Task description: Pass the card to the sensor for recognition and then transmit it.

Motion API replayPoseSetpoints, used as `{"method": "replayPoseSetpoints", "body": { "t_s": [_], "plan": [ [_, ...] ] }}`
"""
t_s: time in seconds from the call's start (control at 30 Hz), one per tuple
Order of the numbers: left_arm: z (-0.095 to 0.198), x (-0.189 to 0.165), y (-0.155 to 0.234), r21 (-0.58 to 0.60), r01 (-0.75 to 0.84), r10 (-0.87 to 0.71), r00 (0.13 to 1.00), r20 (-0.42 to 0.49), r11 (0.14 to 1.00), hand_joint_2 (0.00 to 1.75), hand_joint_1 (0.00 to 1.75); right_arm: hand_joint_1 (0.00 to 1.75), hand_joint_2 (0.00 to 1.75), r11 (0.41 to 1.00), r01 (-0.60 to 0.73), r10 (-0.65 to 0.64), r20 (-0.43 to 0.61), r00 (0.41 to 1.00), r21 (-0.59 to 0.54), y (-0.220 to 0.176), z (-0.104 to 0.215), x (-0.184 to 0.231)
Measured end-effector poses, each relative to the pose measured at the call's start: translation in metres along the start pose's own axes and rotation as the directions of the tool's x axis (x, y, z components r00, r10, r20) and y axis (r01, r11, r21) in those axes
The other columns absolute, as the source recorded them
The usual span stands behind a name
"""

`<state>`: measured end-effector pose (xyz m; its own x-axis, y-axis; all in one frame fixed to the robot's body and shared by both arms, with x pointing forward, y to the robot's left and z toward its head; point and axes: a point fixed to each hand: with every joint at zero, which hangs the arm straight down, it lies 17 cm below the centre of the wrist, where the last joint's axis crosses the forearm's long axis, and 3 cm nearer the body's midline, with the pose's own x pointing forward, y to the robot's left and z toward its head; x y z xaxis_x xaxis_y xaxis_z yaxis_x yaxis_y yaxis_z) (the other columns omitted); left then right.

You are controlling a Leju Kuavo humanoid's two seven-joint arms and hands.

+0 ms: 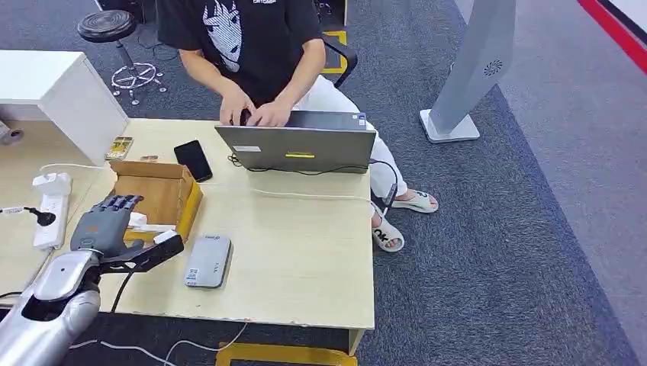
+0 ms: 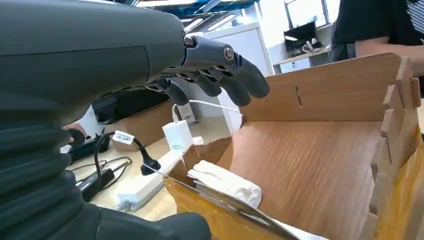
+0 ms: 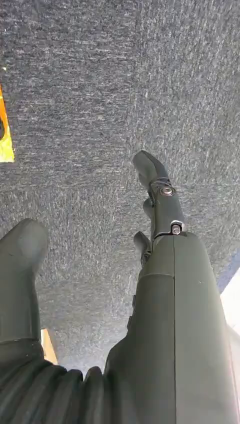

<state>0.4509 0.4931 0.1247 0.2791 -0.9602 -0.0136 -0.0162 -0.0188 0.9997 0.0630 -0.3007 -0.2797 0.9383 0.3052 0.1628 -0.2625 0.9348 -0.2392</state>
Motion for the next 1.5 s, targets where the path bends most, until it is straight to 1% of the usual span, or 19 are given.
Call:
{"method": "replayPoseSetpoints", "body": {
  "t_s": [0.17, 0.37, 0.73, 0.83, 0.87, 0.97, 1.2, 1.27, 1.37, 1.4, 1.43, 1.5],
  "plan": [
    [0.001, -0.002, -0.002, -0.004, 0.007, -0.007, 1.000, -0.004, 1.000, 1.75, 0.42, 0.00, 1.75, 1.000, -0.002, 0.002, -0.002, 1.000, -0.001, 0.000, 0.000, -0.001],
    [0.001, -0.002, -0.003, -0.007, 0.008, -0.008, 1.000, -0.006, 1.000, 1.75, 0.52, 0.00, 1.75, 1.000, -0.002, 0.002, -0.003, 1.000, 0.000, 0.000, 0.000, -0.001],
    [0.002, -0.004, -0.006, -0.008, 0.009, -0.009, 1.000, -0.013, 1.000, 1.75, 0.52, 0.00, 1.75, 1.000, -0.003, 0.003, -0.004, 1.000, -0.005, -0.002, 0.000, -0.002],
    [0.002, -0.004, -0.006, -0.008, 0.008, -0.008, 1.000, -0.014, 1.000, 1.75, 0.51, 0.00, 1.75, 1.000, -0.003, 0.003, -0.004, 1.000, -0.005, -0.002, 0.000, -0.002],
    [0.002, -0.004, -0.006, -0.007, 0.008, -0.008, 1.000, -0.013, 1.000, 1.75, 0.47, 0.00, 1.75, 1.000, -0.004, 0.004, -0.004, 1.000, -0.006, -0.002, 0.000, -0.002],
    [0.003, -0.002, -0.007, -0.008, 0.005, -0.005, 1.000, -0.011, 1.000, 1.75, 0.52, 0.00, 1.75, 1.000, -0.003, 0.003, -0.004, 1.000, -0.008, -0.002, -0.001, -0.002],
    [0.003, -0.001, -0.011, -0.014, 0.006, -0.006, 1.000, -0.007, 1.000, 1.75, 0.51, 0.00, 1.75, 1.000, 0.000, 0.000, -0.002, 1.000, -0.010, -0.004, -0.001, -0.002],
    [0.003, 0.000, -0.012, -0.016, 0.004, -0.004, 1.000, -0.008, 1.000, 1.75, 0.61, 0.00, 1.75, 1.000, -0.001, 0.001, -0.002, 1.000, -0.010, -0.004, -0.001, -0.001],
    [0.004, 0.000, -0.013, -0.019, 0.002, -0.002, 1.000, -0.009, 1.000, 1.75, 0.72, 0.00, 1.75, 1.000, -0.001, 0.001, -0.002, 1.000, -0.011, -0.004, -0.001, -0.001],
    [0.004, 0.000, -0.014, -0.020, 0.002, -0.003, 1.000, -0.009, 1.000, 1.75, 0.68, 0.00, 1.75, 1.000, -0.001, 0.001, -0.002, 1.000, -0.011, -0.004, -0.001, -0.001],
    [0.004, 0.000, -0.014, -0.020, 0.003, -0.003, 1.000, -0.009, 1.000, 1.75, 0.70, 0.00, 1.75, 1.000, -0.002, 0.002, -0.002, 1.000, -0.011, -0.004, -0.001, -0.001],
    [0.004, 0.000, -0.015, -0.021, 0.004, -0.004, 1.000, -0.009, 1.000, 1.75, 0.66, 0.00, 1.75, 1.000, -0.003, 0.003, -0.001, 1.000, -0.010, -0.004, -0.001, -0.001]
  ]
}}
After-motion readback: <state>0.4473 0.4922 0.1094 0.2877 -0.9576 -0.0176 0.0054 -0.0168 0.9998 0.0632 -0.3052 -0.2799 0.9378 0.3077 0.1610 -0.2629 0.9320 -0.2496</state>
